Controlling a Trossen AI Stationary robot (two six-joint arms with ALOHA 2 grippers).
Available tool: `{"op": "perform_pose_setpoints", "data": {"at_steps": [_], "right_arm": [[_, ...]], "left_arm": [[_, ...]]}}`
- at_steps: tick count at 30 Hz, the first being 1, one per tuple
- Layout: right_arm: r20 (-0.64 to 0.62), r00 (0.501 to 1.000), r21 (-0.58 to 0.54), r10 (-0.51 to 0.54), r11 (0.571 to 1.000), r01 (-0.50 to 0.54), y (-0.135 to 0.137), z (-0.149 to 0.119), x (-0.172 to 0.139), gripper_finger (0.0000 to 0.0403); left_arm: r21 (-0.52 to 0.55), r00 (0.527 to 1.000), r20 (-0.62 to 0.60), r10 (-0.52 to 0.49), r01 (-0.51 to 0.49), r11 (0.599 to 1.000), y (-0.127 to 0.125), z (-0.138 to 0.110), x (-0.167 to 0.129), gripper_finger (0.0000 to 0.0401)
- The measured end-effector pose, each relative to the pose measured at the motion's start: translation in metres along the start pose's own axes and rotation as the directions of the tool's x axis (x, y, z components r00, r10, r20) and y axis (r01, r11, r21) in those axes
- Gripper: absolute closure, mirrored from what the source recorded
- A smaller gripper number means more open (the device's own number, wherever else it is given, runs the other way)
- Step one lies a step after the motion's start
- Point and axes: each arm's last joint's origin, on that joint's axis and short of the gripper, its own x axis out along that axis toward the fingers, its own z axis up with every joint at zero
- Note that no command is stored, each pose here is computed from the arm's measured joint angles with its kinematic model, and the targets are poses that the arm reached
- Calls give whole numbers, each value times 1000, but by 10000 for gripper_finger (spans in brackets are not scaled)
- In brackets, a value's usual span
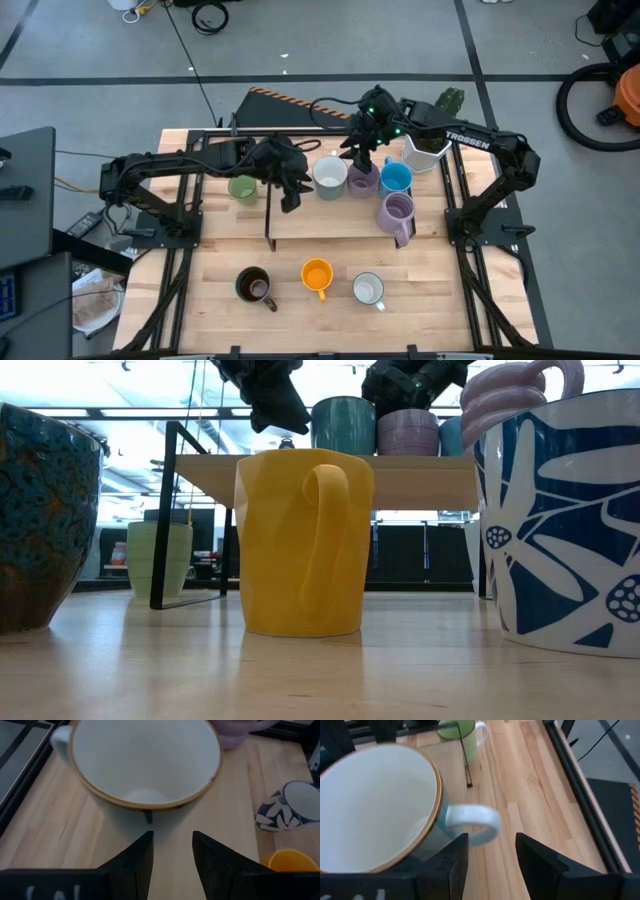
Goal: Place coffee mugs
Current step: Put the light blue mug on the shelf, then put the green mug on the shelf
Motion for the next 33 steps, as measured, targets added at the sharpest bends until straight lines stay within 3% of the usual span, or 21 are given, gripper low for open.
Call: {"op": "perform_pose_setpoints", "data": {"at_steps": [9,19,26,33], "right_arm": [[28,999,14,-46,999,46,-6,3,-4,234],[98,984,49,-151,988,147,-3,5,-44,234],[155,968,40,-196,981,192,5,7,-68,234],[185,962,54,-201,979,194,10,7,-79,234]], "left_arm": [[-24,1000,11,-16,17,1000,0,1,-2,259],[-87,997,72,9,-3,996,10,-1,-61,259],[-146,997,-24,69,-72,987,17,-18,-91,259],[-129,966,-246,80,-115,985,17,-41,-98,259]]}}
